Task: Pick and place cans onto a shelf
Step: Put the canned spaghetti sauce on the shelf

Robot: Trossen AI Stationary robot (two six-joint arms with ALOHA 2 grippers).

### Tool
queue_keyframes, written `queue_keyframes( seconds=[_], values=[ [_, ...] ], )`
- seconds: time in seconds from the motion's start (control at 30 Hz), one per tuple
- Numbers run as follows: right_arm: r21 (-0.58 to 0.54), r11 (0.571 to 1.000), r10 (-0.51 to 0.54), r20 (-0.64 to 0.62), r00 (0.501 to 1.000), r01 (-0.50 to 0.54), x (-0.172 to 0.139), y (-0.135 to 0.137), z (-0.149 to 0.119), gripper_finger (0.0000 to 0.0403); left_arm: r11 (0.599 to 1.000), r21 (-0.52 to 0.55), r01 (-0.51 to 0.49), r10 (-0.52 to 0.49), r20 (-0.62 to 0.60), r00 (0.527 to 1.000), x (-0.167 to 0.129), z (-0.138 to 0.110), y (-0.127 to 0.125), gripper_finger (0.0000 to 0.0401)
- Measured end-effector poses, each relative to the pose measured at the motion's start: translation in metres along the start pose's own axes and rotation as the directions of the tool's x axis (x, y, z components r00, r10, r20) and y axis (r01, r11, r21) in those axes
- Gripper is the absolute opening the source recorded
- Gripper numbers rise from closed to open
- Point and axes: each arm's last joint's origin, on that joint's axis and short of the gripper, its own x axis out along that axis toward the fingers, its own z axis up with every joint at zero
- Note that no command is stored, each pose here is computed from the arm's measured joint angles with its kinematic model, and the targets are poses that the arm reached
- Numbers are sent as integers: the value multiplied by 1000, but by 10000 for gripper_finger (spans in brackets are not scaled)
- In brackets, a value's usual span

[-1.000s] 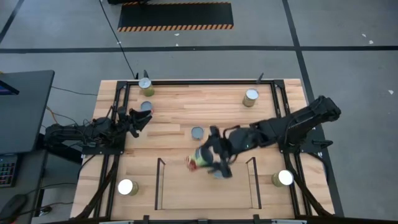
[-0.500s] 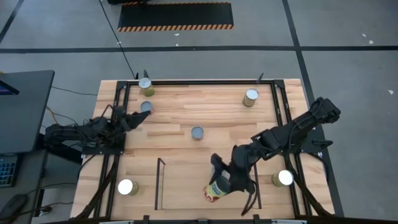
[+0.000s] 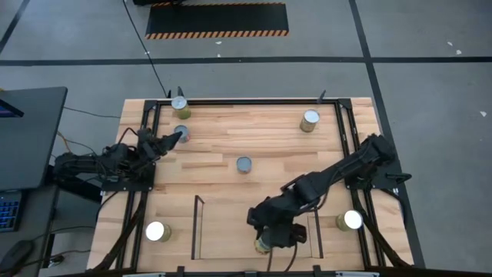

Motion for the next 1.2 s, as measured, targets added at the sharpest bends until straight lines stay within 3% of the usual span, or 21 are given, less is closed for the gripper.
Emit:
queue_keyframes(
  seconds=[0.23, 0.43, 0.67, 1.2],
  values=[
    [-146, 985, 70, -143, 987, -91, 24, 5, -7, 288, 998, 56, -28, 28, -9, 1000, 1, -2, 2, 244],
    [-127, 966, 184, -277, 943, -225, 57, 10, -28, 289, 995, 94, -33, 34, -4, 999, 1, -2, 3, 245],
    [-158, 973, 115, -290, 950, -166, 62, 6, -27, 296, 995, 99, -19, 22, -27, 999, 1, -3, 3, 245],
    [-182, 968, 117, -281, 953, -173, 69, 11, -26, 345, 991, 131, -26, 30, -34, 999, 1, -4, 3, 245]
  ],
)
